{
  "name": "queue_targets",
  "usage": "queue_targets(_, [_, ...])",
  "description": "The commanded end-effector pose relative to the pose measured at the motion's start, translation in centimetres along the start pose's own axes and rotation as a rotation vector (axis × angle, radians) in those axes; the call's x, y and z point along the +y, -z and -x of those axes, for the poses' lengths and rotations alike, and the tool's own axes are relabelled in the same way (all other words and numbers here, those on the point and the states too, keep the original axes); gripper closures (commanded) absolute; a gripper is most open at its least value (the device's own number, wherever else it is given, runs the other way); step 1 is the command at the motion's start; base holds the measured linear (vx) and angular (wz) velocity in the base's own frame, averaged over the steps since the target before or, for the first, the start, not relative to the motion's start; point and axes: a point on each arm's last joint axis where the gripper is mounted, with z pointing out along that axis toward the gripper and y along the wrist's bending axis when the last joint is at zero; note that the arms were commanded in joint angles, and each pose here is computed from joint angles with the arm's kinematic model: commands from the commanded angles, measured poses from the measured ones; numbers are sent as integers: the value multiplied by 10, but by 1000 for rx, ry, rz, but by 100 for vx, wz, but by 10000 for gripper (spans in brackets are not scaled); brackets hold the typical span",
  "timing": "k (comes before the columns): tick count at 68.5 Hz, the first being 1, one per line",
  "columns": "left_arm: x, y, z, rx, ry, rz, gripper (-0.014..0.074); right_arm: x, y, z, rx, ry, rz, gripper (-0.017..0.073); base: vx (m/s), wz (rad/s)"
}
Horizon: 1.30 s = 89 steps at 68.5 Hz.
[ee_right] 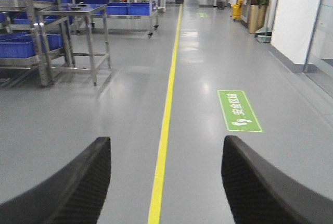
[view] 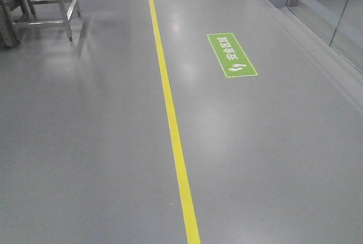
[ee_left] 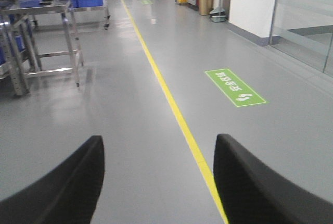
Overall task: Move and align brake pads A on conveyor
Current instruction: 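Drive along the yellow-lined aisle past the blue bin racks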
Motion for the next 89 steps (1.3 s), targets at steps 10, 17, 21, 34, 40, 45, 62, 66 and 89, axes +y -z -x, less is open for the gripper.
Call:
queue_targets(10, [1, 1, 14, -81, 8, 9, 143, 0, 1, 13, -83, 18, -3, 117, 31, -22])
queue_targets(17, [1, 1, 14, -81, 8, 9, 143, 0, 1, 13, -83, 18, -3, 117, 39, -6])
queue_targets(21, [1, 1, 14, -81, 8, 9, 143, 0, 1, 13, -83, 18, -3, 117, 43, 3])
queue_targets(34, [1, 1, 14, -81, 8, 9, 143, 0, 1, 13, -83, 18, -3, 117, 48, 15])
queue_targets(40, [1, 1, 14, -80, 8, 9, 143, 0, 1, 13, -83, 18, -3, 117, 51, 20])
queue_targets(45, [1, 1, 14, -81, 8, 9, 143, 0, 1, 13, -83, 18, -3, 117, 52, 18])
queue_targets(62, [1, 1, 14, -80, 8, 9, 143, 0, 1, 13, -83, 18, -3, 117, 53, 10])
queue_targets(66, [1, 1, 14, -81, 8, 9, 143, 0, 1, 13, -83, 18, -3, 117, 54, 4])
queue_targets(89, [1, 1, 14, -81, 8, 9, 143, 0, 1, 13, -83, 18, -3, 117, 58, 0])
